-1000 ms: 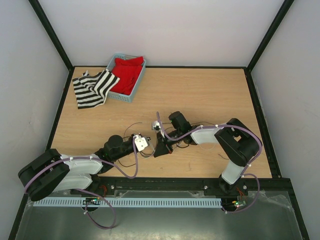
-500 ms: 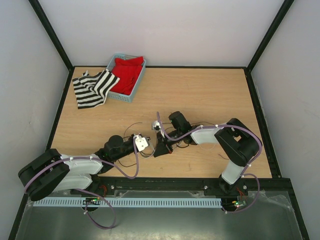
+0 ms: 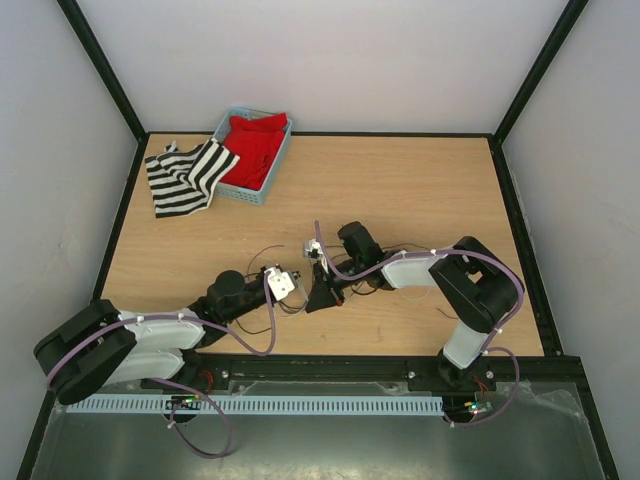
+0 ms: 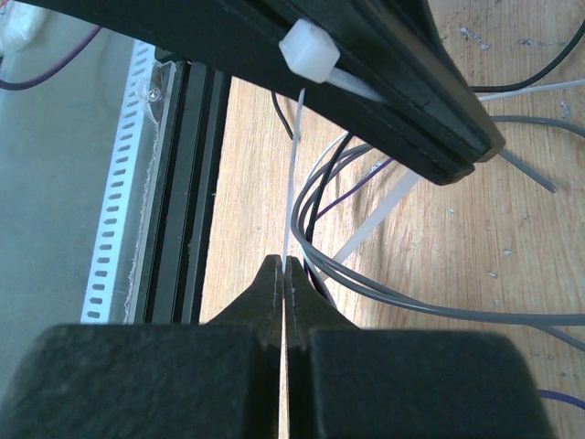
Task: Zip-tie the wires
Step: Tie the cable at the center of the board.
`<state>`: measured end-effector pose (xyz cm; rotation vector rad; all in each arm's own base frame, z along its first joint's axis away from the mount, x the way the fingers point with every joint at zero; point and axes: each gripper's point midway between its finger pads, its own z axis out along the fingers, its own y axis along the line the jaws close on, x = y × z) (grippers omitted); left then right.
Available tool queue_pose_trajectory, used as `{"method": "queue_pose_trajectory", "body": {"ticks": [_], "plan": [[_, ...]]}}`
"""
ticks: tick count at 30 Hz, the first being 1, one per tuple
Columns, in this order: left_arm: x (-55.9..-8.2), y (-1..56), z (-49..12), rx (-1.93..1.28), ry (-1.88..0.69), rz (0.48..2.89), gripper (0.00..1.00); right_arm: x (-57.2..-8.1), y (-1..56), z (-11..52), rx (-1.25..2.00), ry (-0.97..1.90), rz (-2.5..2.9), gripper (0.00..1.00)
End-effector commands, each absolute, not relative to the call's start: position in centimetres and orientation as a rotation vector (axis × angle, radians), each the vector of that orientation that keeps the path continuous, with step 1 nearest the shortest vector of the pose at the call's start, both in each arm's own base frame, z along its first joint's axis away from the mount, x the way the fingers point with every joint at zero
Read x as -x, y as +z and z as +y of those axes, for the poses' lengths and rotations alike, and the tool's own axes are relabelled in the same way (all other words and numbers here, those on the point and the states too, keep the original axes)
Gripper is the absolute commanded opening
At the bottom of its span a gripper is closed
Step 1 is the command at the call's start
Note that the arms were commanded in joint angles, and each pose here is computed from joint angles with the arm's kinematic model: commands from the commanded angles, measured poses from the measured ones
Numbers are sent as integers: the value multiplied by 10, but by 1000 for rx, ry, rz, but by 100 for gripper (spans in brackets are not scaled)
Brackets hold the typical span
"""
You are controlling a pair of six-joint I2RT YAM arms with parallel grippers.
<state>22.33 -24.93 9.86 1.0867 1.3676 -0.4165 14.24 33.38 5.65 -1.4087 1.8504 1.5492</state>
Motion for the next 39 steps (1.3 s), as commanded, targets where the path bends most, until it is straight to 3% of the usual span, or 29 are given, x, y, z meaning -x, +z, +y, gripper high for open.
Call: {"method": "queue_pose_trajectory", "body": {"ticks": [1, 39], "plan": [[-244, 147, -250, -959, -361, 1262, 0, -122, 53, 324, 1413, 1636, 1906, 0], [-244, 166, -249, -910, -380, 1227, 3, -121, 45, 322, 1403, 1637, 1933, 0]]}}
